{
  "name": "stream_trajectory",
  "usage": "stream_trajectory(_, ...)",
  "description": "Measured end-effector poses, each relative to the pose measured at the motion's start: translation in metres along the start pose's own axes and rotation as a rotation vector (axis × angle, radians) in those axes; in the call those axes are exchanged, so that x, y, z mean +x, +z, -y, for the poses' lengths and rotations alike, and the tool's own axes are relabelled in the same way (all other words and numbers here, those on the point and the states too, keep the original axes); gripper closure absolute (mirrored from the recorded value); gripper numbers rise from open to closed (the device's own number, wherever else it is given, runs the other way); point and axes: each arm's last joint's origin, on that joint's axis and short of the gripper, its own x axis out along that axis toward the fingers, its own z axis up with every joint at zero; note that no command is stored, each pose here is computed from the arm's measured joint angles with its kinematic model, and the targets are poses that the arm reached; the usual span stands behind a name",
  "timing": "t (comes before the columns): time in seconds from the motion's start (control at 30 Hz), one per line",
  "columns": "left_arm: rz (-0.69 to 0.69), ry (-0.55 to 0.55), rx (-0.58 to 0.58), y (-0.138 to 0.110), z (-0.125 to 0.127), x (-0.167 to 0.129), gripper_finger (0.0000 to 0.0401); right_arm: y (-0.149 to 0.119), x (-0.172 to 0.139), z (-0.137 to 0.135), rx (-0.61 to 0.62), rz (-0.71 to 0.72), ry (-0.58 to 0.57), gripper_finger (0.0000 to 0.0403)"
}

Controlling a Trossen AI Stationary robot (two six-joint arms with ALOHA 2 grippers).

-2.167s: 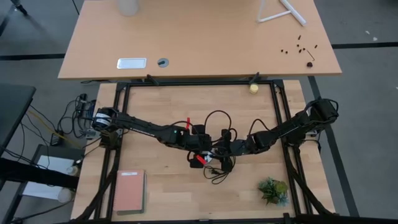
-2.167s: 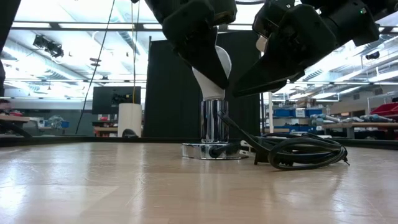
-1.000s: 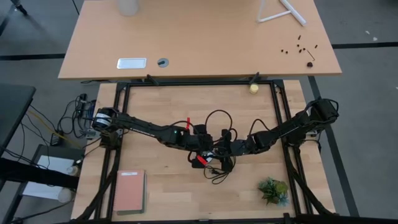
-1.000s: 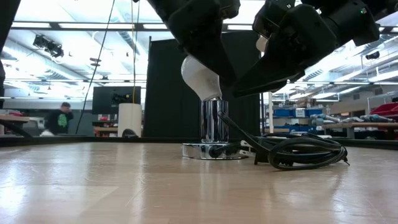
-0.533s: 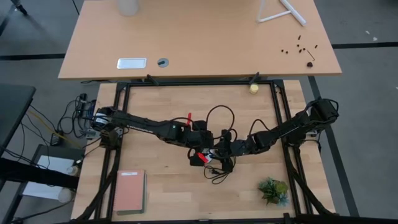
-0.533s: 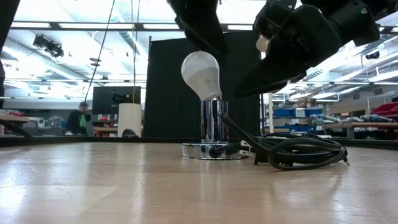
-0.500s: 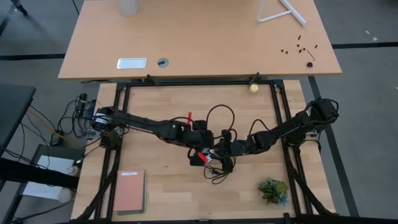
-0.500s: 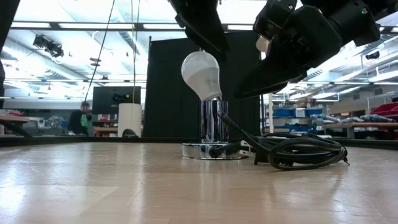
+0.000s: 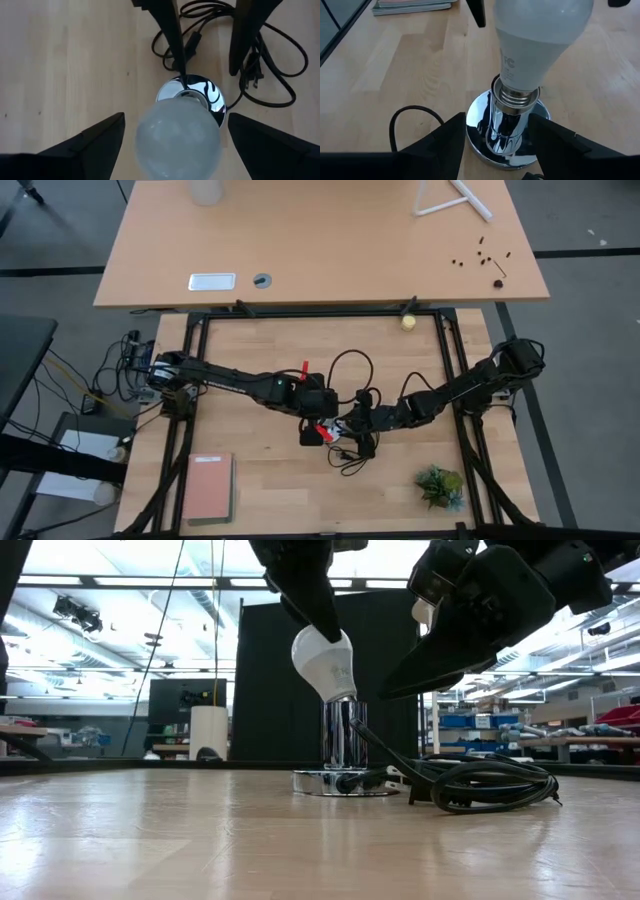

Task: Screw lightbulb
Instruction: Insert the white lightbulb into the silver lamp

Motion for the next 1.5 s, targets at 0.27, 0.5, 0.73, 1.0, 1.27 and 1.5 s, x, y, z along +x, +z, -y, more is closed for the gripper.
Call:
stream_trajectory(0.27, -0.033, 0.003, -0.004, -0.003, -0.004, 0.001, 0.0016, 0.000, 0.000, -0.001, 0.001, -0.001, 0.016, 0.0180)
stream_trajectory(0.5, -0.048, -0.033, -0.007, -0.004, -0.005, 0.006, 0.0013, -0.001, -0.001, -0.004, 0.001, 0.000, 0.024, 0.0180)
stream_trajectory(0.73, -0.051, -0.064, -0.005, -0.003, -0.002, 0.013, 0.0013, -0.004, -0.001, -0.004, 0.018, -0.031, 0.018, 0.0180)
stream_trajectory(1.0, -0.081, -0.095, 0.000, -0.005, 0.000, 0.022, 0.0013, -0.004, -0.002, -0.006, 0.011, -0.029, 0.003, 0.0180)
stream_trajectory(1.27, -0.082, -0.100, 0.025, -0.005, 0.001, 0.024, 0.0020, -0.005, -0.002, -0.006, 0.009, -0.032, -0.001, 0.0180)
stream_trajectory(1.5, -0.109, -0.091, 0.034, -0.007, 0.002, 0.030, 0.0046, -0.005, -0.002, -0.006, 0.009, -0.030, -0.001, 0.0180)
